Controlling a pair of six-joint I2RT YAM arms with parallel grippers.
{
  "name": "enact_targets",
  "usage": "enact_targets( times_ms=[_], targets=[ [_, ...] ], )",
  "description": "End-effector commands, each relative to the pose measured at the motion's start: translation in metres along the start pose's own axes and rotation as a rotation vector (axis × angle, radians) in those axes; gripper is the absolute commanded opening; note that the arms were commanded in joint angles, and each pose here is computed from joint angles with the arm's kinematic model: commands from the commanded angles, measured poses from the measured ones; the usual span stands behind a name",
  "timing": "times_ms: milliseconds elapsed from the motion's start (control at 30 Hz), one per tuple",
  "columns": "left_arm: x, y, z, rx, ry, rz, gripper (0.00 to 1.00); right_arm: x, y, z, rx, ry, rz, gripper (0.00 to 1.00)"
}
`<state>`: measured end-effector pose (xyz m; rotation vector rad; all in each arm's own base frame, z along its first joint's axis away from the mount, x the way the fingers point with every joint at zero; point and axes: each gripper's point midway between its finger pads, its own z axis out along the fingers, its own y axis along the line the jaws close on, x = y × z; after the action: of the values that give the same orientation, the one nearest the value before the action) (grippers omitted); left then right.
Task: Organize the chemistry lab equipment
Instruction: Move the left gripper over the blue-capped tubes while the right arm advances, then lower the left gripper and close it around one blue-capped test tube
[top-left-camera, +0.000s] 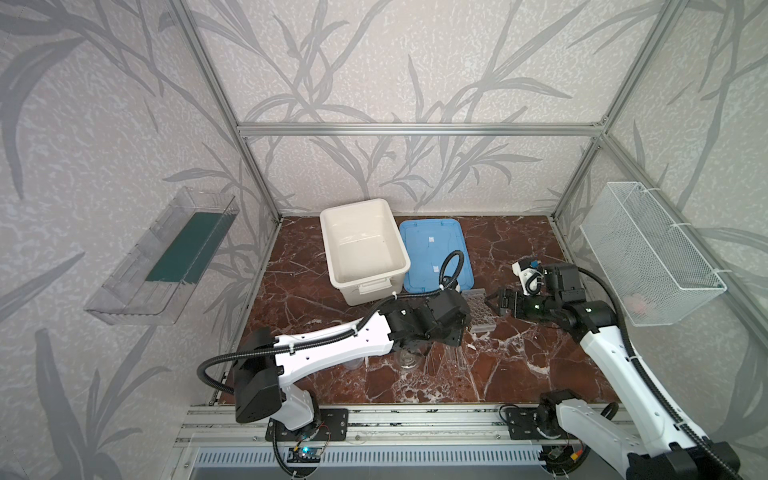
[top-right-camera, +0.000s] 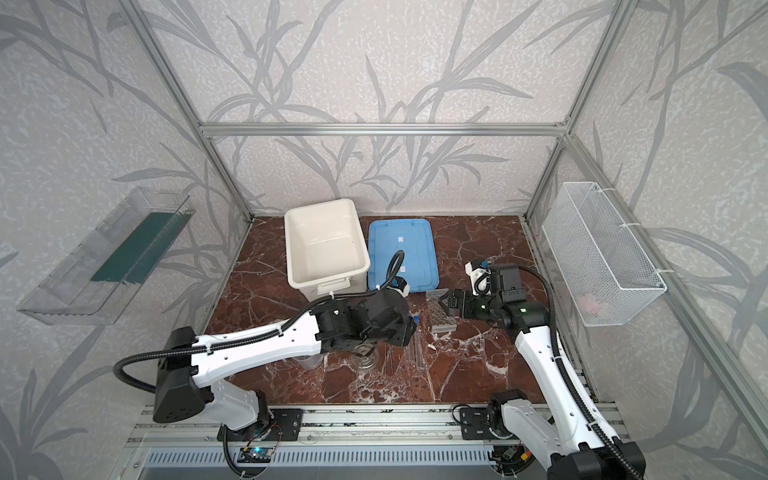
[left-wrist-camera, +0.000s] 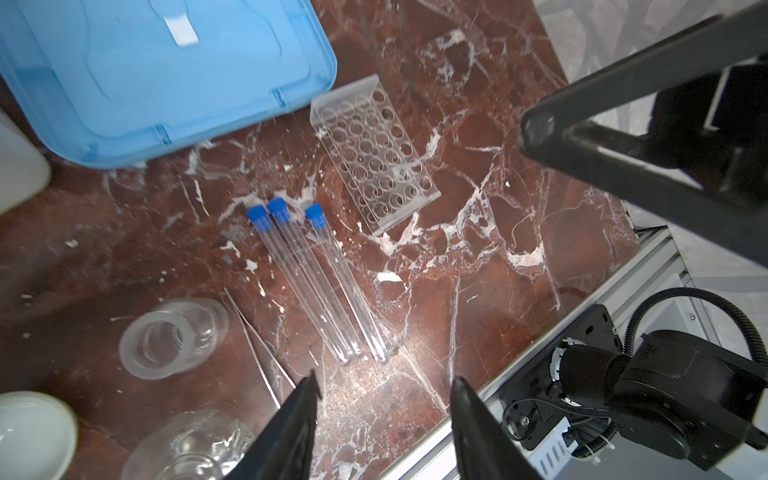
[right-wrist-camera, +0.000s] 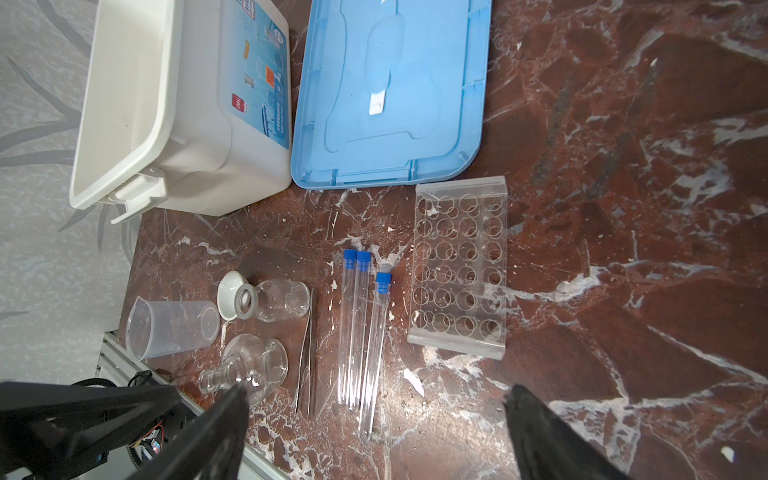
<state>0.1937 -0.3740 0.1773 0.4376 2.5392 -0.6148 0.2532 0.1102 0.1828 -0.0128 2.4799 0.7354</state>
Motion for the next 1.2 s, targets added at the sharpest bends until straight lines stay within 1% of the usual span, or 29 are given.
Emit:
enact_targets(
  times_ms=[0,67,133,200,300,367,433,467,567,667,933,1067,1167],
  targets=[
    [0.009,-0.010,0.013,0.019,0.066,-0.035,0.50,0.007,-0.004,0.002,0.011,0.019,0.003,0.95],
    [0.016,-0.004,0.022,-0.030,0.084,-0.028,0.48,0.008,-0.004,0.002,0.009,0.019,0.006,0.95],
    [0.024,0.013,0.031,-0.120,0.107,-0.019,0.45,0.009,-0.001,0.000,-0.006,0.016,0.011,0.95],
    [0.033,0.025,0.041,-0.167,0.129,-0.017,0.43,0.010,0.003,-0.001,-0.030,0.010,0.012,0.95],
    [0.045,0.027,0.061,-0.140,0.155,-0.045,0.43,0.012,0.012,-0.003,-0.081,0.007,-0.010,0.98],
    [0.050,0.030,0.070,-0.148,0.183,-0.058,0.43,0.012,0.011,-0.004,-0.075,0.003,-0.018,0.99],
    [0.052,0.034,0.076,-0.171,0.186,-0.053,0.42,0.013,0.010,-0.005,-0.066,0.002,-0.025,0.99],
    [0.053,0.037,0.077,-0.185,0.184,-0.049,0.39,0.013,0.009,-0.005,-0.062,-0.001,-0.026,0.99],
    [0.057,0.057,0.083,-0.271,0.202,-0.068,0.38,0.013,0.008,-0.005,-0.063,-0.005,-0.022,0.99],
    [0.059,0.061,0.092,-0.259,0.209,-0.078,0.37,0.013,0.008,-0.004,-0.065,-0.002,-0.019,0.99],
    [0.063,0.071,0.104,-0.289,0.241,-0.086,0.34,0.014,0.003,-0.002,-0.047,-0.001,-0.018,0.99],
    [0.058,0.078,0.103,-0.345,0.234,-0.059,0.34,0.015,0.002,-0.001,-0.043,0.001,-0.013,0.99],
    [0.058,0.076,0.106,-0.332,0.235,-0.058,0.34,0.015,0.001,-0.002,-0.038,0.000,-0.016,0.99]
  ],
)
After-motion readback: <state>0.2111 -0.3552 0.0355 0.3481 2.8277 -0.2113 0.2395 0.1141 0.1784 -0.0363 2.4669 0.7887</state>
